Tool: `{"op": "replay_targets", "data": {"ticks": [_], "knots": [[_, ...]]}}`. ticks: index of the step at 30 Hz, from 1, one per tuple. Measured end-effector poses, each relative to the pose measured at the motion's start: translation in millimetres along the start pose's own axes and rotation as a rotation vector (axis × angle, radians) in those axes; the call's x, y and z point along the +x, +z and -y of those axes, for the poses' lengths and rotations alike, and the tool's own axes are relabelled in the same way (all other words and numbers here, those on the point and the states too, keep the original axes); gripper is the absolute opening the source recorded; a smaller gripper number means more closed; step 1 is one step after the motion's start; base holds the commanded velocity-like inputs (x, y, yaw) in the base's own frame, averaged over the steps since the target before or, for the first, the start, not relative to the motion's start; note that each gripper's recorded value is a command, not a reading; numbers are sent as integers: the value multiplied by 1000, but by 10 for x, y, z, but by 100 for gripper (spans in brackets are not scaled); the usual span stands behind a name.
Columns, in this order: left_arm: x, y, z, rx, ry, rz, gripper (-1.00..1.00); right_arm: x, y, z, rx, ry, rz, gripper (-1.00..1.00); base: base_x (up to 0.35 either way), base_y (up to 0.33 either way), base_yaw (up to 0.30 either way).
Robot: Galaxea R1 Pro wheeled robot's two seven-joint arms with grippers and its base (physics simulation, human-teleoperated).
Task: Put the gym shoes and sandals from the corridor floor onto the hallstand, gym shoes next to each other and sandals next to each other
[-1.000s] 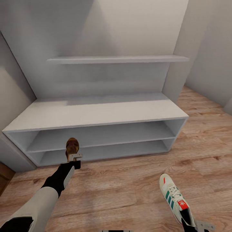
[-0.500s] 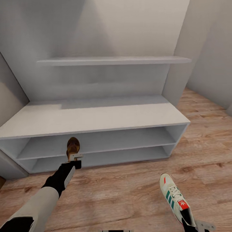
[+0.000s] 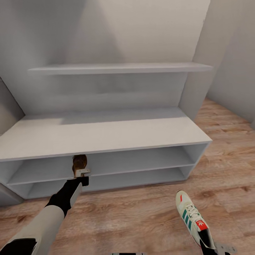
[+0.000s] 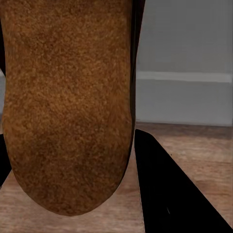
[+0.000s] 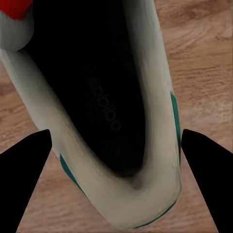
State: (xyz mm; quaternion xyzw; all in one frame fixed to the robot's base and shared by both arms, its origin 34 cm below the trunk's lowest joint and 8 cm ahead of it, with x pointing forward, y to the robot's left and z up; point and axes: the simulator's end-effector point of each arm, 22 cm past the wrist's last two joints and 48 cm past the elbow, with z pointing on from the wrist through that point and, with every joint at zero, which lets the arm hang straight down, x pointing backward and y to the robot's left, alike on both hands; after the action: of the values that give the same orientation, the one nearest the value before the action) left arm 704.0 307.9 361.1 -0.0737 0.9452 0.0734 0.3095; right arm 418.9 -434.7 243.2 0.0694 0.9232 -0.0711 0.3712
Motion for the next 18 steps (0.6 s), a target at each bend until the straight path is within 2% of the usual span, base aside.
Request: {"op": "replay_targets", "data": {"ticks": [4,13,18], "knots": [[3,1,-1,0,0,0,-100,1,0,0,0,0,0,-100,262,-1,0],[5,3,1,0,0,-1,-100,3,1,0,0,0,-1,-100,60,0,0],[3,1,0,0,0,-1,-100,1,0,0,0,0,0,-100,206,0,0]]}}
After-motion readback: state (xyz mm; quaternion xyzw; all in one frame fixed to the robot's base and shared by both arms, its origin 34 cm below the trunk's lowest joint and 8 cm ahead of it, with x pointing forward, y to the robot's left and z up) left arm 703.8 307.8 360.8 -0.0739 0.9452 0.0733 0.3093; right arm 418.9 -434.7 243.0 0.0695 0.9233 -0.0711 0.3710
